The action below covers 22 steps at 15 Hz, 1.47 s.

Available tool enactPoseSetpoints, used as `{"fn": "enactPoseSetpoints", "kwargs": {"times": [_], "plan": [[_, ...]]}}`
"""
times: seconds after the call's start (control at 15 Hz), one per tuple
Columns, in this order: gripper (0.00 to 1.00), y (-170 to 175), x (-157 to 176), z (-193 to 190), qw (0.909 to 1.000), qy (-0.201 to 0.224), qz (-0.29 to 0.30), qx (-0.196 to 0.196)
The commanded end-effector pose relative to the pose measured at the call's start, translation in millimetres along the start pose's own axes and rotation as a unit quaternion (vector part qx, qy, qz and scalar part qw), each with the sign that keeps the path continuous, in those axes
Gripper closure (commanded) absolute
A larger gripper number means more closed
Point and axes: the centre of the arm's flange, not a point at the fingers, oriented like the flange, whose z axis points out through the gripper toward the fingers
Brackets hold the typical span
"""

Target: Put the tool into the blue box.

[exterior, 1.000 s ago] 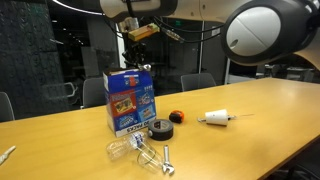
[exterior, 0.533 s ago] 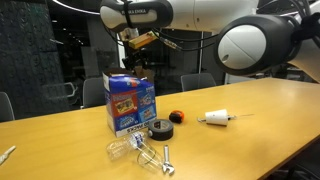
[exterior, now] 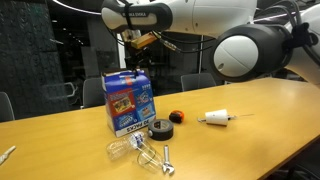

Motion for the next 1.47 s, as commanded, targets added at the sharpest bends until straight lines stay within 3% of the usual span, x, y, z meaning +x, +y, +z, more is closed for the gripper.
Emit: {"fn": "enactPoseSetpoints", "kwargs": {"times": [0.0, 0.27, 0.47, 0.73, 0.93, 1.13, 1.4], "plan": [[0.00, 28, 29, -34, 0.9998, -0.013, 0.016, -0.008], [0.00, 76, -21, -78, 0.9960, -0.048, 0.065, -0.037], [0.00, 112, -81, -118, 0.9916, -0.067, 0.105, -0.034], [0.00, 153, -176, -159, 0.9809, -0.077, 0.179, -0.006], [0.00, 180, -230, -167, 0.9703, -0.066, 0.231, 0.026], [0.00, 202, -256, -164, 0.9596, -0.057, 0.270, 0.055], [0.00, 224, -260, -146, 0.9447, -0.070, 0.310, 0.082]]}}
